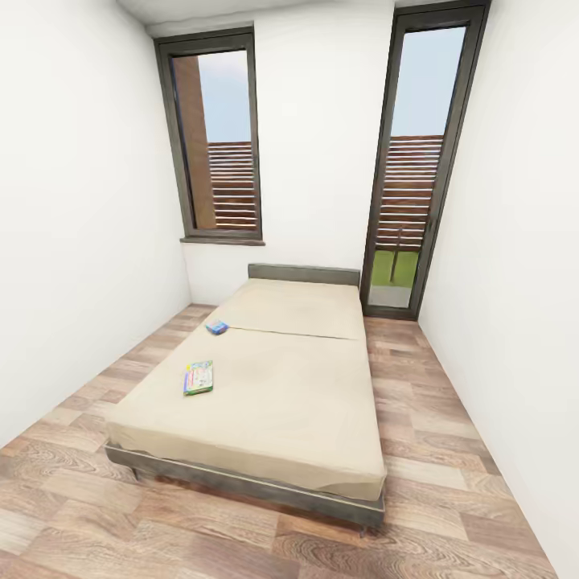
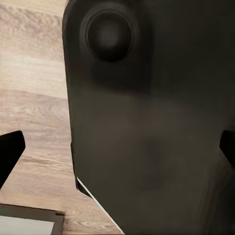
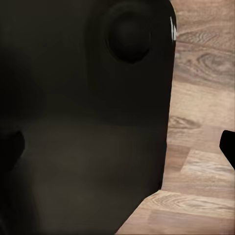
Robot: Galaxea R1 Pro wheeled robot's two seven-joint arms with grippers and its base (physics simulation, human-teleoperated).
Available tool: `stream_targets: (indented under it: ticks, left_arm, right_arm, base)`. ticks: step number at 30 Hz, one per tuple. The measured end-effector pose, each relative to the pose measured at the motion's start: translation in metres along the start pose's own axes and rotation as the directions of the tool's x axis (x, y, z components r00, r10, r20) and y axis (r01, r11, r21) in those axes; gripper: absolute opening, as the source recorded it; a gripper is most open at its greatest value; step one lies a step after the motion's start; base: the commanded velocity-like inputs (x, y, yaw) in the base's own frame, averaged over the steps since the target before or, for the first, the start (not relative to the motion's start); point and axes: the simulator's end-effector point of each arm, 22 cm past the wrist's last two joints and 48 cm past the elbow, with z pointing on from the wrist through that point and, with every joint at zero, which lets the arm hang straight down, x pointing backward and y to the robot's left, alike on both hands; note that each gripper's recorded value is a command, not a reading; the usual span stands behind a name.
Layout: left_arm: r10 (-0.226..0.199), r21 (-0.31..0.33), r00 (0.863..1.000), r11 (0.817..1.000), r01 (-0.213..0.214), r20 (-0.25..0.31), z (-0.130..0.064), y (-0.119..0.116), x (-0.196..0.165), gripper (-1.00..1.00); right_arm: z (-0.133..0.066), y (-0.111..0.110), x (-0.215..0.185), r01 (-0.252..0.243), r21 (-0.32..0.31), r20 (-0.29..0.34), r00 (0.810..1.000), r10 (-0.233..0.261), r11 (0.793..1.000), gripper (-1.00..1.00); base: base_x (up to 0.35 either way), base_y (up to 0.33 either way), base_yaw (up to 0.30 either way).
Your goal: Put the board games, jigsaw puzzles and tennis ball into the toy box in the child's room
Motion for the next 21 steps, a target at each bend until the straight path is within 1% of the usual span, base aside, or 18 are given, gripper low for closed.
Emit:
stream_targets:
  ticks: [4,8,13,21]
  left_arm:
    - [0.006,0.020,1.000,1.000,-0.006,0.005,0.000,-0.015,-0.001,1.00]
    - [0.008,0.020,1.000,1.000,-0.008,0.004,0.000,-0.015,-0.001,1.00]
    - [0.007,0.019,1.000,1.000,-0.007,0.004,0.000,-0.014,-0.001,1.00]
    - [0.010,0.016,1.000,1.000,-0.010,0.004,0.000,-0.011,0.000,1.00]
  right_arm:
    - [0.000,0.016,0.002,-0.002,-0.016,-0.007,1.000,0.001,1.000,1.00]
    - [0.000,0.017,0.002,-0.001,-0.018,-0.007,1.000,0.001,1.000,1.00]
    - [-0.001,0.031,0.002,-0.004,-0.036,-0.008,1.000,0.004,0.999,1.00]
    - [-0.001,0.036,0.002,-0.005,-0.043,-0.007,1.000,0.005,0.999,1.00]
  base:
    - [0.000,0.000,0.000]
    - [0.000,0.000,0.000]
    - [0.000,0.000,0.000]
    - [0.000,0.000,0.000]
